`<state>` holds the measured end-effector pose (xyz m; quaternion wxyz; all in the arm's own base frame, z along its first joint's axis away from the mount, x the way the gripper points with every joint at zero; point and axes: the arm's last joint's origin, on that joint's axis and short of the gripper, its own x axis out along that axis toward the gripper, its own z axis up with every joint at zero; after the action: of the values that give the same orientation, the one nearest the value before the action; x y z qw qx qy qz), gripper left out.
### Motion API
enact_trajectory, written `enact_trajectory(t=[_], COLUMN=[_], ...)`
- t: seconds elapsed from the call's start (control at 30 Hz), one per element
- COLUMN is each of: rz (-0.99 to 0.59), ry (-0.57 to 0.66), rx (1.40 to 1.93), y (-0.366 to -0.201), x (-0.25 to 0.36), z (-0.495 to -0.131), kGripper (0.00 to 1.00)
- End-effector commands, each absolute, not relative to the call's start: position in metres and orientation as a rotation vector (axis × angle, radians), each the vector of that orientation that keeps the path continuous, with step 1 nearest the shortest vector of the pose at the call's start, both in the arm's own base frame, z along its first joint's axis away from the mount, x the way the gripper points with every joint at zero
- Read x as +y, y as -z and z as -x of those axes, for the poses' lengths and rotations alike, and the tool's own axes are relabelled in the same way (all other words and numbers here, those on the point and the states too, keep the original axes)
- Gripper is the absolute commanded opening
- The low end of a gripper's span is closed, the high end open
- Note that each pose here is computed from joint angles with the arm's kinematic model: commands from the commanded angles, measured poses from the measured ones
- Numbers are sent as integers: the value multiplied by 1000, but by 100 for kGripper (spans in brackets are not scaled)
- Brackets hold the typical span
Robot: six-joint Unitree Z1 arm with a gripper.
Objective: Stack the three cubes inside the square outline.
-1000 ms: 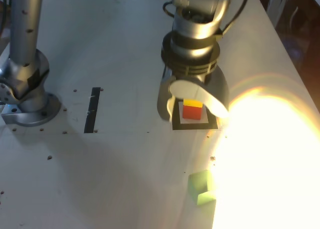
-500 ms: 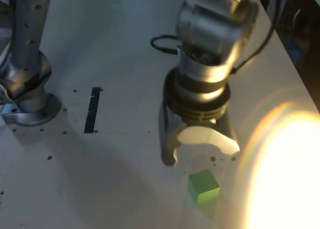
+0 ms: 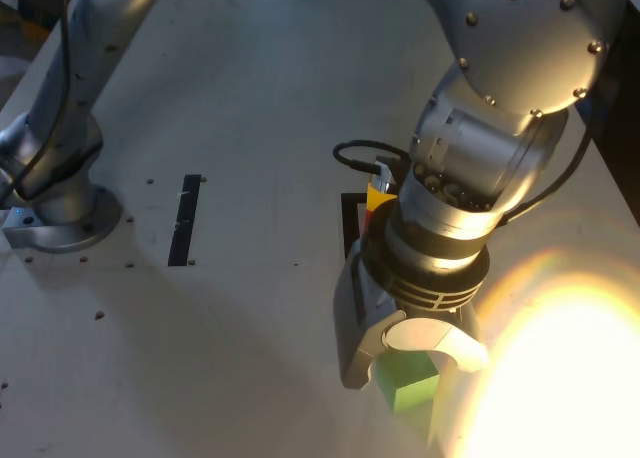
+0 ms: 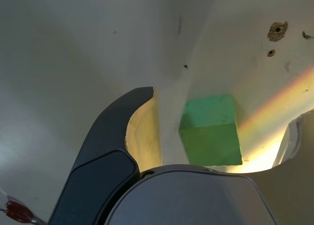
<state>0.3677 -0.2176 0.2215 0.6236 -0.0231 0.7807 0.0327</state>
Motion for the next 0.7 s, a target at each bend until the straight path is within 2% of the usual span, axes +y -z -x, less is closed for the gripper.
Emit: enact_trajectory(t=[0.0,0.13,0.37,0.53,0.6,0.67], rz=[55,59,57,56,56,55], ry=[-68,-41,-39,-42,-42,-38], rx=[1799,1784,1781,1780,1781,1776], y=[-214,-205,-202,-203,-204,-205], x=[-217,-216,-215,-214,-213,-212], z=[-370,-375,-375,-376,-376,-376], kGripper=[91,87,68,58,52,35])
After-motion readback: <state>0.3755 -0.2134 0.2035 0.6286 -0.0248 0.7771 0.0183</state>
